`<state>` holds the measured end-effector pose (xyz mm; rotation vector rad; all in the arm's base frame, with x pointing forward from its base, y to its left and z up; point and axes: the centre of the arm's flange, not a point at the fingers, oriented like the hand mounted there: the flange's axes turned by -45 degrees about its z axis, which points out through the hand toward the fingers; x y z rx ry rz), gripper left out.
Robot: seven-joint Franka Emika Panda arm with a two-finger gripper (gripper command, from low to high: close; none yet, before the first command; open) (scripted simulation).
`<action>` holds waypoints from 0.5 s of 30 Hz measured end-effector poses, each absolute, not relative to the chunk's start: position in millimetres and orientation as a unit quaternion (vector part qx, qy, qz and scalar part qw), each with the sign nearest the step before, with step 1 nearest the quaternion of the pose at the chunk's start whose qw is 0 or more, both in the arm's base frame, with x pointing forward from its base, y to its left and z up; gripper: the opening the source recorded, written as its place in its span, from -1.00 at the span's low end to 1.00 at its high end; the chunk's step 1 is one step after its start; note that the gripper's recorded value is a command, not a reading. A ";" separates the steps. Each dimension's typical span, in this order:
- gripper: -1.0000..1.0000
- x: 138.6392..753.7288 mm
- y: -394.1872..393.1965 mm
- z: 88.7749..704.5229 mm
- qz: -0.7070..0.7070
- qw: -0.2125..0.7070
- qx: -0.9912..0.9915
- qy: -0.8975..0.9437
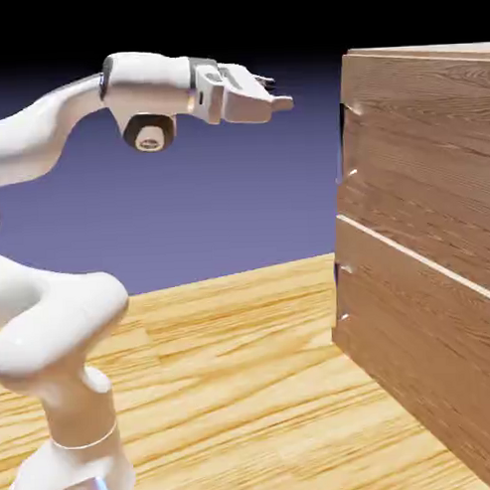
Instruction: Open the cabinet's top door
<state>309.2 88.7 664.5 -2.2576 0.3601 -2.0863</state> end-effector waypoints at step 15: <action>0.00 411.6 151.2 571.5 -0.709 -0.005 -0.705 0.032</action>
